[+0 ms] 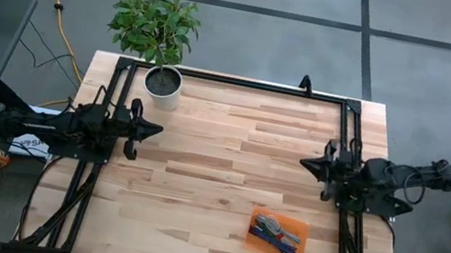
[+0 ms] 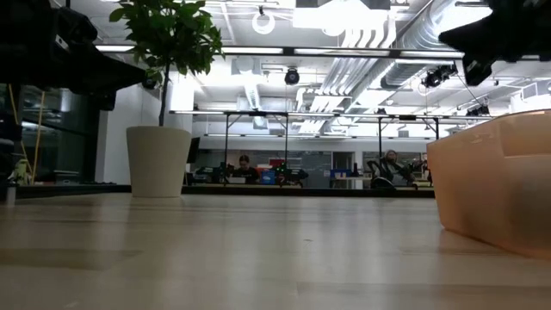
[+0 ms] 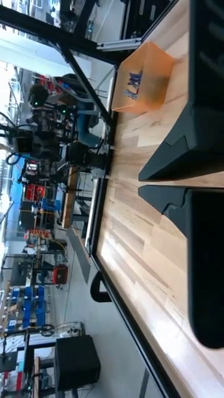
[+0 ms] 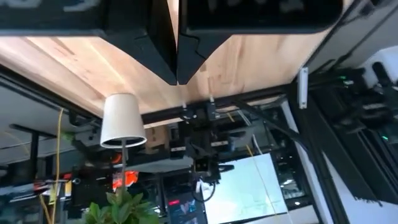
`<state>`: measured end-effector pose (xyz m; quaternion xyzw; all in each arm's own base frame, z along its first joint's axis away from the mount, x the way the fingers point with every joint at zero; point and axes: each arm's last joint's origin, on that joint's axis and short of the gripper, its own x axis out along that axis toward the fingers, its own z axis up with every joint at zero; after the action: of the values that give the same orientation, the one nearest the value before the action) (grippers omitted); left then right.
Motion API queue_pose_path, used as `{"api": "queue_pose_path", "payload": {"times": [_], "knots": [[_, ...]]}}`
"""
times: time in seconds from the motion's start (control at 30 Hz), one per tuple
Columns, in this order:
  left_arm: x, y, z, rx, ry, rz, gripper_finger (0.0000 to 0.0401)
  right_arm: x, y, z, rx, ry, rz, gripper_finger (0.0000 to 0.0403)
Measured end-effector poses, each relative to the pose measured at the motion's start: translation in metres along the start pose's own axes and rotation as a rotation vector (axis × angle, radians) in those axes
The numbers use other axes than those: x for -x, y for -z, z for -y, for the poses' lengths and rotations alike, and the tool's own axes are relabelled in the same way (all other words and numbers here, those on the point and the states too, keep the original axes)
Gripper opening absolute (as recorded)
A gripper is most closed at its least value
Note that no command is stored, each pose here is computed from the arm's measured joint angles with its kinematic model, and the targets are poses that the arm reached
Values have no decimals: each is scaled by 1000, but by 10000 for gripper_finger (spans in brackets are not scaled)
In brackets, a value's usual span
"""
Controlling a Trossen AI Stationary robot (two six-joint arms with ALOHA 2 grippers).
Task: Pick and place USB-C Cables
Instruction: Return to Home Position
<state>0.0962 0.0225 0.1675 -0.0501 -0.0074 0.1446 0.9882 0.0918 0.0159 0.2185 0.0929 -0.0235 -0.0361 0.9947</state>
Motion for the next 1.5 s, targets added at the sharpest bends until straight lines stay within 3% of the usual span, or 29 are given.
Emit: {"api": "queue_pose_path", "payload": {"times": [0.13, 0.47, 0.77, 1.17, 1.5], "knots": [[0, 0, 0, 0, 0, 0, 3, -6, 14, 6, 15, 2, 31, 0], [0, 0, 0, 0, 0, 0, 3, -8, 21, 15, 29, -54, -25, 0], [0, 0, 0, 0, 0, 0, 3, -11, 51, 19, 58, -74, -78, 0], [0, 0, 0, 0, 0, 0, 3, -11, 57, 21, 174, -70, -138, 0], [0, 0, 0, 0, 0, 0, 3, -12, 58, 21, 100, -59, -152, 0]]}}
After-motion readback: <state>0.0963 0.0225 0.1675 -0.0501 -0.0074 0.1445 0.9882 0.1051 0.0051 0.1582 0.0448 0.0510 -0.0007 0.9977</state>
